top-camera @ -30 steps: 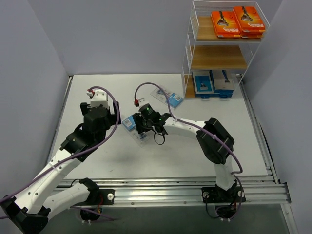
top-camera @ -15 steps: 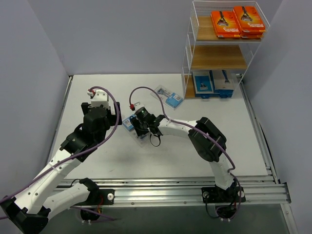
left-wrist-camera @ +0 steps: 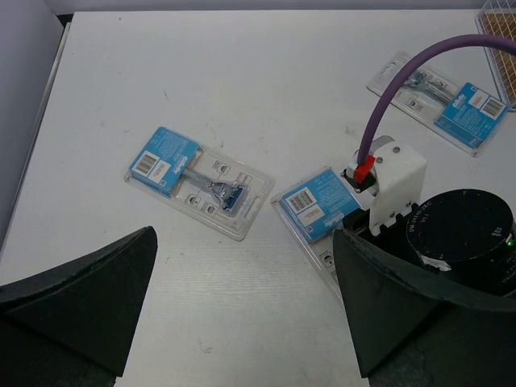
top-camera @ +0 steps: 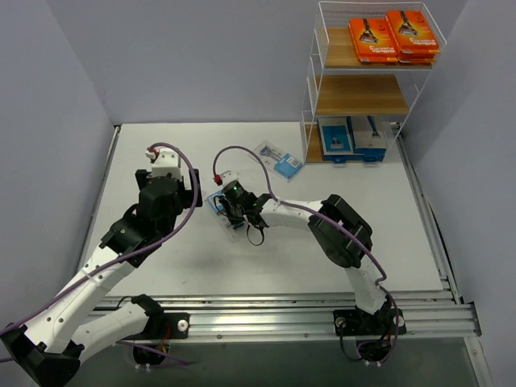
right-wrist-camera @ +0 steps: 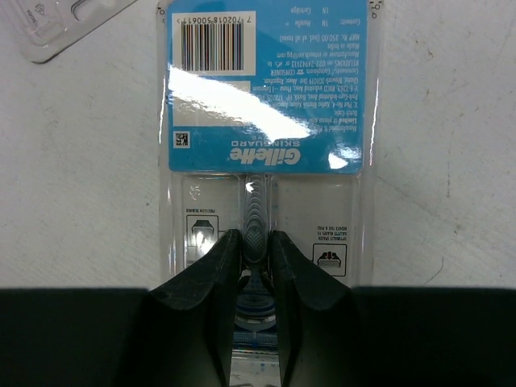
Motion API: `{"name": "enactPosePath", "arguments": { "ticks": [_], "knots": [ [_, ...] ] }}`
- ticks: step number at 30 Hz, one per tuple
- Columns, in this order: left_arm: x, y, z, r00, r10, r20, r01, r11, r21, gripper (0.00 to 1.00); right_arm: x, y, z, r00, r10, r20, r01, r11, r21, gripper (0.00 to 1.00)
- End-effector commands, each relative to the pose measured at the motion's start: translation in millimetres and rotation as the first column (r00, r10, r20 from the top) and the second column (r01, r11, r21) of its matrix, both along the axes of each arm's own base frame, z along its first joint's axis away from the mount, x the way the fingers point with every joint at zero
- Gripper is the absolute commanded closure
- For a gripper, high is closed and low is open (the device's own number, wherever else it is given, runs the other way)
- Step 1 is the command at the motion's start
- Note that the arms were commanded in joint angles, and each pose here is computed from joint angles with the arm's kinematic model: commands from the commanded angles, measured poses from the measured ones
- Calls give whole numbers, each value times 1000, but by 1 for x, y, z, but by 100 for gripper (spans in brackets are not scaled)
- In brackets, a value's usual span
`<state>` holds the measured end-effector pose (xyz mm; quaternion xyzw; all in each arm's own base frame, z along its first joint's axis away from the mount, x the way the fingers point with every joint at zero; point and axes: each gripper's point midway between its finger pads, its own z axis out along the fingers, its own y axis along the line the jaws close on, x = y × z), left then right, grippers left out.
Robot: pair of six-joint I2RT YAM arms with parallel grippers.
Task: Place and organize the shaving razors onto the shelf
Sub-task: Grab a shaving razor with the right arm
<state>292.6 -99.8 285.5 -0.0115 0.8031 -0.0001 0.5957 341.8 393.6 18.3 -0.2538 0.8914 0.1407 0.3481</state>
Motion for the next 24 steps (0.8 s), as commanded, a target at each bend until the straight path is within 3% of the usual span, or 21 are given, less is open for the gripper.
{"name": "enactPosePath", "arguments": {
  "ticks": [1, 8, 16, 24],
  "knots": [
    [4, -4, 8, 1000, -3, 20, 4, 999, -32, 0, -7, -11, -4, 999, -32, -4, 32, 999, -16, 100],
    [7, -11, 0, 1000, -28, -4, 28, 999, -29, 0, -20, -27, 33, 996, -90, 22, 87, 990, 110, 100],
    [10, -24, -11, 996, -77, -47, 76, 997, -32, 0, -21, -89, 82, 959, -257, 120, 227, 949, 217, 100],
    [8, -57, -22, 969, -231, -90, 225, 972, -74, 0, -20, -161, 124, 863, -473, 179, 387, 845, 368, 100]
  ]
}}
